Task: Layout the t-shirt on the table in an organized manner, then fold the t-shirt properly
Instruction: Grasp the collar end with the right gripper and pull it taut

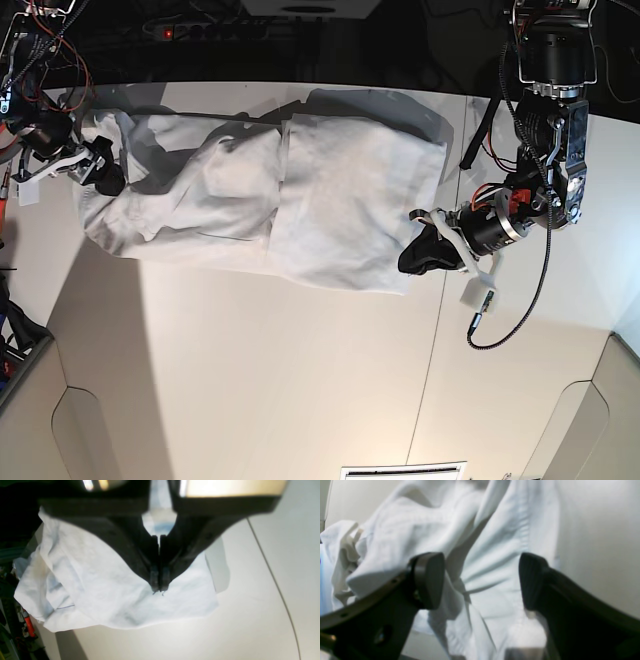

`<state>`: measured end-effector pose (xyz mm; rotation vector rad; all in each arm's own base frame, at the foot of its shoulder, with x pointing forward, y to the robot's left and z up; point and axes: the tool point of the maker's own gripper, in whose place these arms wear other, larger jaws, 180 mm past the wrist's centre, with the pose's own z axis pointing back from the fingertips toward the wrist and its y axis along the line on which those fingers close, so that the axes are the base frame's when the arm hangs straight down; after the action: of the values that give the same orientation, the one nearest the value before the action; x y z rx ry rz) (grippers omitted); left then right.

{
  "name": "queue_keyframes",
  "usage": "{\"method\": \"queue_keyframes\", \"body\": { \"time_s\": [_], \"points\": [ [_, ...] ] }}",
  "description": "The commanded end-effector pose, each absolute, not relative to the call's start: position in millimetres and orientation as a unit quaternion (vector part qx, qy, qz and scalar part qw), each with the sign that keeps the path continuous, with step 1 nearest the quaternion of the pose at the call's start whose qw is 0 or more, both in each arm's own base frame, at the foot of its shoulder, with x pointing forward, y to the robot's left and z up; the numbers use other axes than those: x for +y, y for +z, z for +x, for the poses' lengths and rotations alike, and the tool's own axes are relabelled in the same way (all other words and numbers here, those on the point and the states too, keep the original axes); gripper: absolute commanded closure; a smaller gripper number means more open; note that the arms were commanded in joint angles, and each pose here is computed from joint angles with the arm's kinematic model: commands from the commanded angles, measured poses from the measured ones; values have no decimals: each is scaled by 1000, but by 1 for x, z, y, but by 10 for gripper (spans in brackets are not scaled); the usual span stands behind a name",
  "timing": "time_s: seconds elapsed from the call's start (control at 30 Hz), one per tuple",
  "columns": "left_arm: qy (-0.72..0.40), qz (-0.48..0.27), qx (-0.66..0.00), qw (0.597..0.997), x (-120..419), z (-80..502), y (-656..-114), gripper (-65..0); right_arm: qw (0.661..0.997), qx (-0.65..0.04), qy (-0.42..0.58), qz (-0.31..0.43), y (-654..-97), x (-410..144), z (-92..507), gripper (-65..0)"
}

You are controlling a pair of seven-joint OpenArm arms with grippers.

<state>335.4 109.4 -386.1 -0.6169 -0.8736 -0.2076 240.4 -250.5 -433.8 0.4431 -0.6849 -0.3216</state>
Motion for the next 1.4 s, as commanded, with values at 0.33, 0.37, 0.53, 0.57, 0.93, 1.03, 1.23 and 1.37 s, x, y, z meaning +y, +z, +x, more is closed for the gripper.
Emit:
{"method": "queue_keyframes", "body": {
  "time_s": [0.33, 0.37, 0.53, 0.57, 0.93, 1.03, 1.23, 1.37],
  "points": [
    [-108, -299, -437, 841, 109, 344, -370, 0, 903, -383, -136, 137, -402, -280, 260, -445],
    [-108, -299, -437, 841, 109, 344, -370, 0, 903, -383, -144, 129, -405, -285, 259, -445],
    [-108, -299, -438, 841, 109, 344, -370, 0, 903, -366, -168, 147, -424, -290, 250, -445],
    [-108, -299, -438, 841, 109, 344, -370, 0, 904, -359, -175, 153, -430, -289, 250, -445],
    [-114, -306, -440, 836, 107, 343, -367, 0, 866, -327, -219, 307, -442, -248, 260, -445],
    [-113, -307, -441, 836, 107, 344, -367, 0, 856, -321, -215, 342, -433, -237, 262, -445],
    [-113, -308, -441, 835, 107, 344, -367, 0, 853, -319, -214, 353, -429, -234, 264, -445],
    [-113, -308, -441, 835, 107, 344, -367, 0, 853, -319, -214, 353, -429, -234, 264, -445]
  ]
}}
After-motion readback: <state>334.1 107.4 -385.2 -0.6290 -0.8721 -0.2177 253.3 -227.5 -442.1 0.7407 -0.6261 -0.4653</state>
